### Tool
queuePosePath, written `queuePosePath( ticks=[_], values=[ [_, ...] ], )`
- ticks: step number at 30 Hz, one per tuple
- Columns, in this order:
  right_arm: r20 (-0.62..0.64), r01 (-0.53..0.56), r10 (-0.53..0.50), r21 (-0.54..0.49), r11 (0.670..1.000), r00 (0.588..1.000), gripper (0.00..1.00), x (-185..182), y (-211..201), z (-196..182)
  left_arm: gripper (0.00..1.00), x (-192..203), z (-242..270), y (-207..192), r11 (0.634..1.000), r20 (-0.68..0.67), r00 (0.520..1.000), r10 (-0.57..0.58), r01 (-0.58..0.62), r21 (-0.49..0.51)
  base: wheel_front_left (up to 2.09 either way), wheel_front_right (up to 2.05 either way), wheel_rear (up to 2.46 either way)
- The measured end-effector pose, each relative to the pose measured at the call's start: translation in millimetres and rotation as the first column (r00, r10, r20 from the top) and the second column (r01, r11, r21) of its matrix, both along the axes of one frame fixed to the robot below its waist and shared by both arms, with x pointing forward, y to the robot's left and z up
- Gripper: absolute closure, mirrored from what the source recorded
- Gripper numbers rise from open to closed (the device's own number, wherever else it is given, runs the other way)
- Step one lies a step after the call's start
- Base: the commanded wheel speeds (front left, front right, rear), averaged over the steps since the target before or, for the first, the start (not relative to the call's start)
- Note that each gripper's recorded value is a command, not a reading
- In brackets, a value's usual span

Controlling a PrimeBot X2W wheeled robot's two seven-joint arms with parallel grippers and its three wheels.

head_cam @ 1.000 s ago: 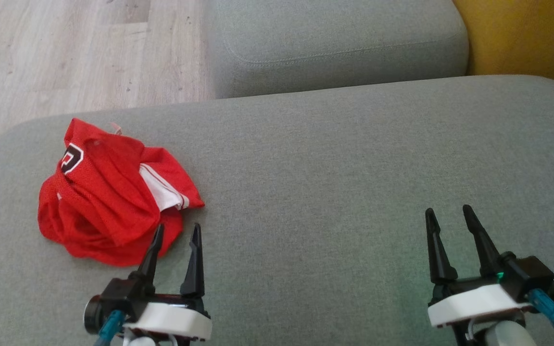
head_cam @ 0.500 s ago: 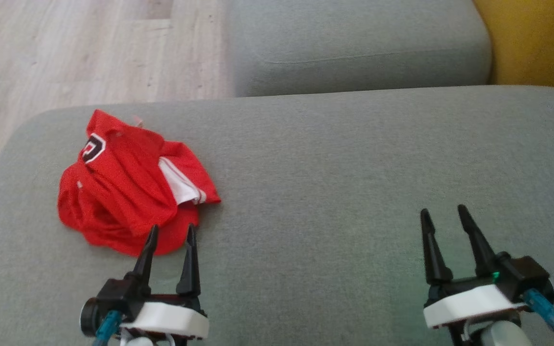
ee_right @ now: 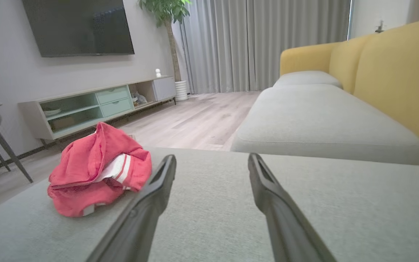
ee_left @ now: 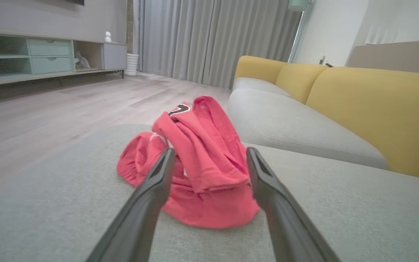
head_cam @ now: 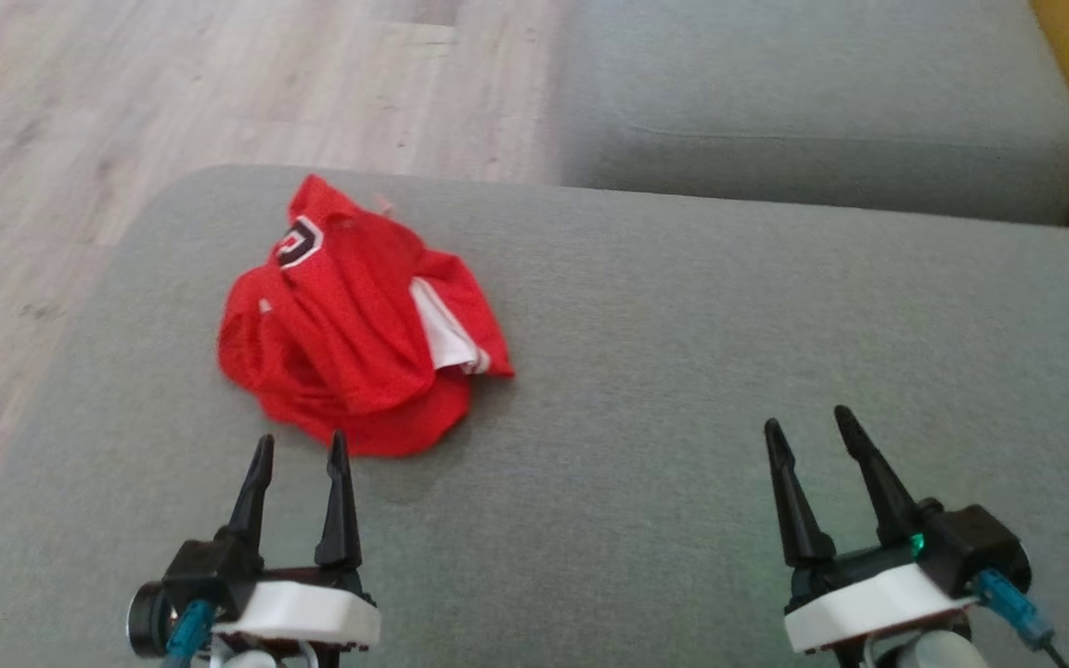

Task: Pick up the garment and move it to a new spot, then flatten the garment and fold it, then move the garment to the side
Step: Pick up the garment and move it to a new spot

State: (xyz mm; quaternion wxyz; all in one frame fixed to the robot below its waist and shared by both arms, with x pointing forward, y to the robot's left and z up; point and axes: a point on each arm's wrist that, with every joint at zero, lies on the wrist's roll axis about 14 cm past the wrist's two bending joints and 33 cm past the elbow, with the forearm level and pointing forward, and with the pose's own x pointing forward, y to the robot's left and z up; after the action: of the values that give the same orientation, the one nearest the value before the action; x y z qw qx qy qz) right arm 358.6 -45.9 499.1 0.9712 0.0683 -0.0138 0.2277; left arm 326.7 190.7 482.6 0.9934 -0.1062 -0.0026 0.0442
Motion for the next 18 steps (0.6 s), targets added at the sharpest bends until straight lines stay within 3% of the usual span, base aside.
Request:
queuePosePath(
  ticks=[8, 18],
  values=[
    [0.011, -0.132, 0.132, 0.000, 0.991, 0.991, 0.00, -4, 42, 4, 0.00, -24, -1, 32, 0.994, 0.001, 0.994, 0.114, -0.114, -0.002, 0.00, 0.00, 0.00],
    [0.018, -0.217, 0.217, 0.000, 0.976, 0.976, 0.00, -10, 69, 8, 0.00, -45, -4, 52, 0.981, -0.002, 0.981, 0.192, -0.192, -0.006, 0.00, 0.00, 0.00]
  ],
)
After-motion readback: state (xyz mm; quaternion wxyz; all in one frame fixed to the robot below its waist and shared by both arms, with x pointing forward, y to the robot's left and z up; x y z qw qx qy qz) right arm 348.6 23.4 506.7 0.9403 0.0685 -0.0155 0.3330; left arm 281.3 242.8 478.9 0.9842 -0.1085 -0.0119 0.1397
